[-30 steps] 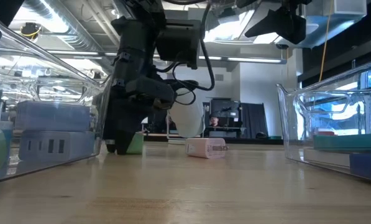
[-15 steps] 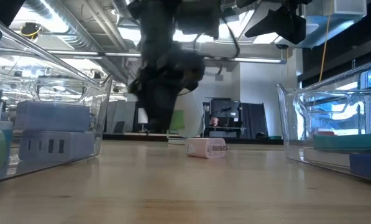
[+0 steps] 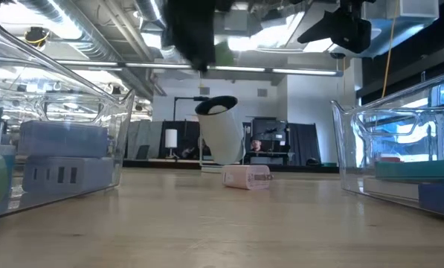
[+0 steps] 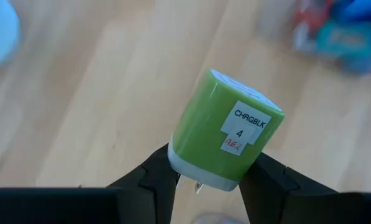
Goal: Pick & Place Office items
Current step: Put the green charger adapter into the left transparent bin, then put the pink charger adapter into the left transparent bin
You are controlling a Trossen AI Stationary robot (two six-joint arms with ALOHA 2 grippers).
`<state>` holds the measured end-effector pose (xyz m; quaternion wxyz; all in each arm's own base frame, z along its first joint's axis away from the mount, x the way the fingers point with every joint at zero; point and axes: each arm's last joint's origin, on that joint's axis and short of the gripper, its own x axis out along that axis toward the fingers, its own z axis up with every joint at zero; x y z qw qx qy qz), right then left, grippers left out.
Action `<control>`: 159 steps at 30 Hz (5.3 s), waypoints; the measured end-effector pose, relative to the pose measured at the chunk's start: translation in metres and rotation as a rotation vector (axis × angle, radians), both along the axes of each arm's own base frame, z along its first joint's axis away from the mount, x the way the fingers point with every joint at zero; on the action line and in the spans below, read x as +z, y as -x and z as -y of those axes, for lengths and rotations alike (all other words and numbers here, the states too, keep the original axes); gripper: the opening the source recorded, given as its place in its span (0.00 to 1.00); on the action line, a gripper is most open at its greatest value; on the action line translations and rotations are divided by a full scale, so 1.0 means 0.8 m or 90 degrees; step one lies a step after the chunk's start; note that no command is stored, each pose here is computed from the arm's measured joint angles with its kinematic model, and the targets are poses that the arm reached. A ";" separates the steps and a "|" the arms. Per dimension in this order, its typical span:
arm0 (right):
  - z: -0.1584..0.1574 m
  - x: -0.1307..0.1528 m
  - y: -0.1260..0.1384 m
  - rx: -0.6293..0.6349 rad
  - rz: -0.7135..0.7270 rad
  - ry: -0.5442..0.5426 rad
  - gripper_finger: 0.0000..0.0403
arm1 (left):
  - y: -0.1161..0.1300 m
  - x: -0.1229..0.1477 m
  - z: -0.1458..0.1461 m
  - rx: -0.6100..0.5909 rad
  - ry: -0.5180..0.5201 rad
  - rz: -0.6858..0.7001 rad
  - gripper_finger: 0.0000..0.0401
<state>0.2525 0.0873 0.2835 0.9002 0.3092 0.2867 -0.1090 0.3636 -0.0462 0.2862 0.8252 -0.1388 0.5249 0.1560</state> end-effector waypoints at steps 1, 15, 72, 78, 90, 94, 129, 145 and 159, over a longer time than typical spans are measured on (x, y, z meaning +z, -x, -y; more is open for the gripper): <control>0.000 0.000 0.000 0.001 0.000 0.001 0.67 | 0.006 0.013 0.003 -0.001 -0.009 0.028 0.35; 0.001 0.000 0.000 -0.006 0.000 0.014 0.67 | 0.047 0.160 0.074 -0.139 -0.156 0.527 0.36; 0.006 0.002 -0.001 -0.121 0.033 0.009 0.67 | 0.185 -0.077 0.150 -0.016 0.119 -0.113 0.36; 0.006 0.002 -0.001 -0.123 0.034 0.010 0.67 | 0.186 -0.082 0.149 -0.005 0.122 -0.112 0.36; 0.006 0.002 -0.001 -0.114 0.032 0.027 0.67 | 0.186 -0.082 0.148 -0.002 0.109 -0.104 0.49; 0.006 0.002 -0.001 -0.114 0.032 0.028 0.67 | 0.186 -0.082 0.148 -0.003 0.108 -0.104 0.56; 0.002 0.012 -0.001 -0.045 0.053 -0.082 0.67 | 0.037 -0.022 0.039 -0.103 -0.097 0.152 0.69; 0.022 0.062 0.042 -0.050 0.159 -0.021 0.67 | -0.036 -0.142 0.024 -0.117 -0.063 0.099 0.75; 0.023 0.059 0.047 -0.041 0.133 0.002 0.67 | -0.049 -0.191 0.024 -0.096 -0.103 0.069 0.76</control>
